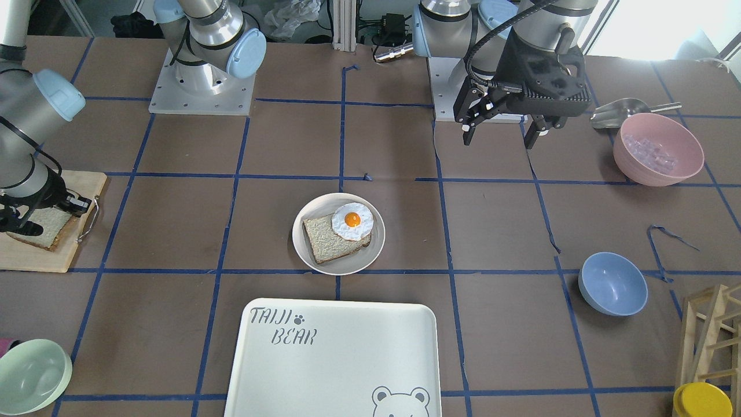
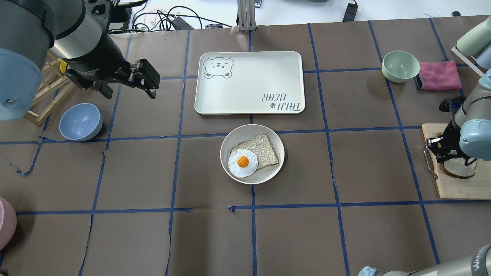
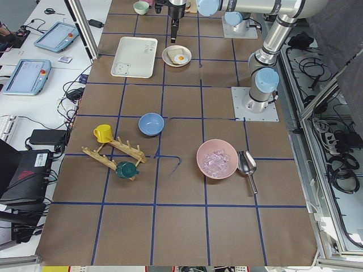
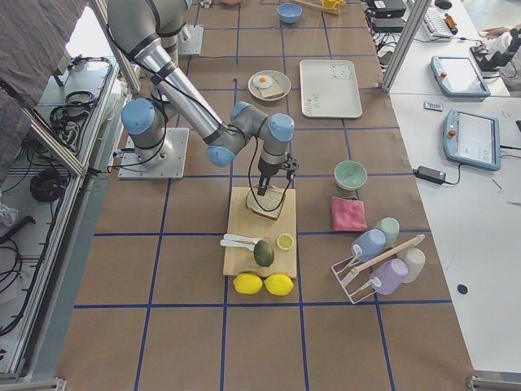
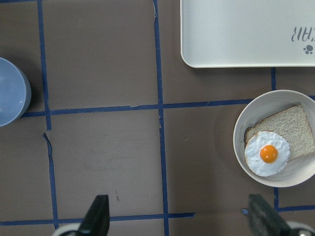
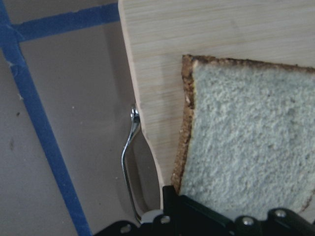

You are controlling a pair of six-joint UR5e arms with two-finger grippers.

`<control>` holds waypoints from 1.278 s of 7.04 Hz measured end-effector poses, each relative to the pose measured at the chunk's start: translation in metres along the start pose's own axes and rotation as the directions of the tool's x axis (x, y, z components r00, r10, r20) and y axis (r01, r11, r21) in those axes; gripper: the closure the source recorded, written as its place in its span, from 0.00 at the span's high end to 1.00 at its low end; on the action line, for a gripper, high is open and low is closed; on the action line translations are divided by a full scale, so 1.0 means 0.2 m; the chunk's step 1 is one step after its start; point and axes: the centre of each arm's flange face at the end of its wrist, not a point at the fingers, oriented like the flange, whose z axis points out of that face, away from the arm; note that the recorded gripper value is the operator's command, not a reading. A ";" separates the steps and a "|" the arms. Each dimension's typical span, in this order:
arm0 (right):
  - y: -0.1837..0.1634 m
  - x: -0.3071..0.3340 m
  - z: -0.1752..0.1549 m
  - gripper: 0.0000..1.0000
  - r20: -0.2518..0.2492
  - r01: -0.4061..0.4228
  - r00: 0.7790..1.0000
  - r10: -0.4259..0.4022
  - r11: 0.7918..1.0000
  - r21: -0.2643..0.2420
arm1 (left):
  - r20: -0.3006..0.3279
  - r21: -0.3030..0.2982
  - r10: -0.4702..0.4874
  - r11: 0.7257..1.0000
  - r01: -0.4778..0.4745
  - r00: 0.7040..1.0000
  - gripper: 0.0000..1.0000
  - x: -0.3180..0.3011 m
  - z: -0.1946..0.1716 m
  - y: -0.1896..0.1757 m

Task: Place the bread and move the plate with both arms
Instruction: 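Close the right gripper on the bread slice edge on the board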

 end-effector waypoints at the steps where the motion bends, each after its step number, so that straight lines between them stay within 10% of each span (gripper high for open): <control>1: 0.00 0.00 -0.01 0.00 -0.001 0.002 1.000 -0.002 1.000 0.004 | 0.000 0.000 0.000 1.000 0.000 1.000 1.00 0.00 0.00 0.00; 8: 0.08 -0.12 -0.22 0.00 -0.056 -0.106 0.993 0.107 0.994 0.017 | 0.000 0.001 0.000 1.000 0.000 1.000 1.00 0.00 0.00 0.00; 9: 0.08 -0.13 -0.22 0.25 -0.054 -0.081 0.995 0.082 0.997 0.015 | 0.000 0.001 0.000 1.000 0.000 1.000 1.00 0.00 0.00 0.00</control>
